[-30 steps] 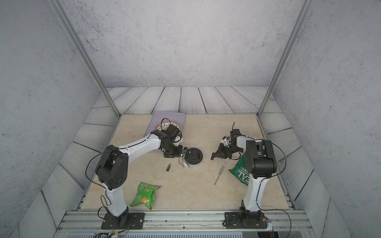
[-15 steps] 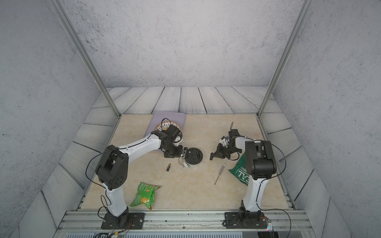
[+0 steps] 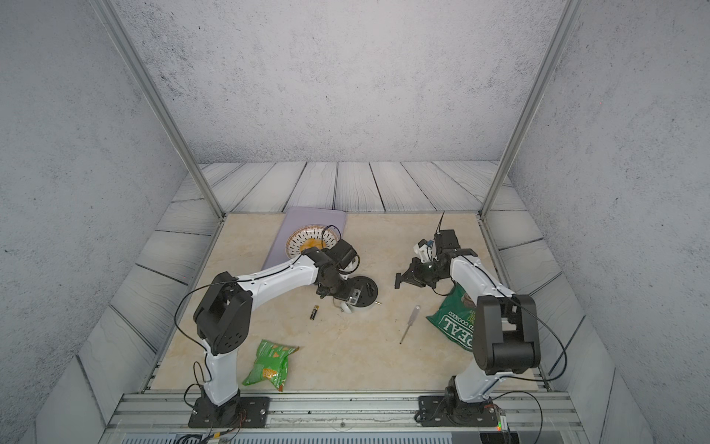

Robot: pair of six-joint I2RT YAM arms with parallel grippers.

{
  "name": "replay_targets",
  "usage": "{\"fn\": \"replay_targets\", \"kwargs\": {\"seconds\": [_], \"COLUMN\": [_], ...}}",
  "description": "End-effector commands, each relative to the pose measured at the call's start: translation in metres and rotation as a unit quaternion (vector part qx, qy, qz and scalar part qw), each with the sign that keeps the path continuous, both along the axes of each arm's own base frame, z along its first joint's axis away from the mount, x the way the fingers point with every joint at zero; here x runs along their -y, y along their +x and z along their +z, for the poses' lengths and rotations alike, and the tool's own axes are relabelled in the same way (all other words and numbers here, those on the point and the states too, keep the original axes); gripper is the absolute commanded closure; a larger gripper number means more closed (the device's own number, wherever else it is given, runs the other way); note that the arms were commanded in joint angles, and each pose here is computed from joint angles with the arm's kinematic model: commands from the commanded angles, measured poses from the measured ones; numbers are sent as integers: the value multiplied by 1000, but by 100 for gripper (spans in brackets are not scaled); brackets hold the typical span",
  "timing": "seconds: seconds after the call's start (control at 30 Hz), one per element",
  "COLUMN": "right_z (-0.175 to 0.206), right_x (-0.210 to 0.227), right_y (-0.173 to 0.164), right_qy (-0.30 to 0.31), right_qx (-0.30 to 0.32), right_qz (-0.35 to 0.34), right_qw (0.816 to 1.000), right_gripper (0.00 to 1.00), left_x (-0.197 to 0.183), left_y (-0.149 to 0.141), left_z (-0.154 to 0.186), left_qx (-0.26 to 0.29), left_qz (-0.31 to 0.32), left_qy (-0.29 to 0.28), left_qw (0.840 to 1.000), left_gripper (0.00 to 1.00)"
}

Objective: Remove the battery from the alarm
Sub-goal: Move the alarm to the center of the board.

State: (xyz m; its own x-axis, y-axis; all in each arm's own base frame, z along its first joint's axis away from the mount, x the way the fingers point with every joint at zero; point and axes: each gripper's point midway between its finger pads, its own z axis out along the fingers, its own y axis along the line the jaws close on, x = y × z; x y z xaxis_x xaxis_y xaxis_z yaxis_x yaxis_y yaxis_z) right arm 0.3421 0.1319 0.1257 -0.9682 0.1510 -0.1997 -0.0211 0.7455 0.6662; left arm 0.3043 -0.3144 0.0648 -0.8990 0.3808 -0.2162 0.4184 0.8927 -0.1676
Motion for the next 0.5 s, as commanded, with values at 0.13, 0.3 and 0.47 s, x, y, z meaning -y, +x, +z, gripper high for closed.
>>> {"fn": "replay_targets", "kwargs": {"seconds": [0.13,0.3,0.47], "right_z": [30,26,19], "right_x": [-21,-42,-66], "right_y": [-19,-23,-22], "right_qy": [7,0,-1], "right_qx": [24,11,-4], "right_qz": [51,77,93], "right_qw": [998,997,996], "right_gripper": [100,100,100], "left_x": [-29,-45,-58], "left_y": [4,-2,0], "left_z": [-7,-9,-4], "left_qx": [14,16,22], "left_qz": [-7,-7,1], "left_qy": [75,96,107], "left_qw": [997,995,994], "left_gripper": [1,1,1]}}
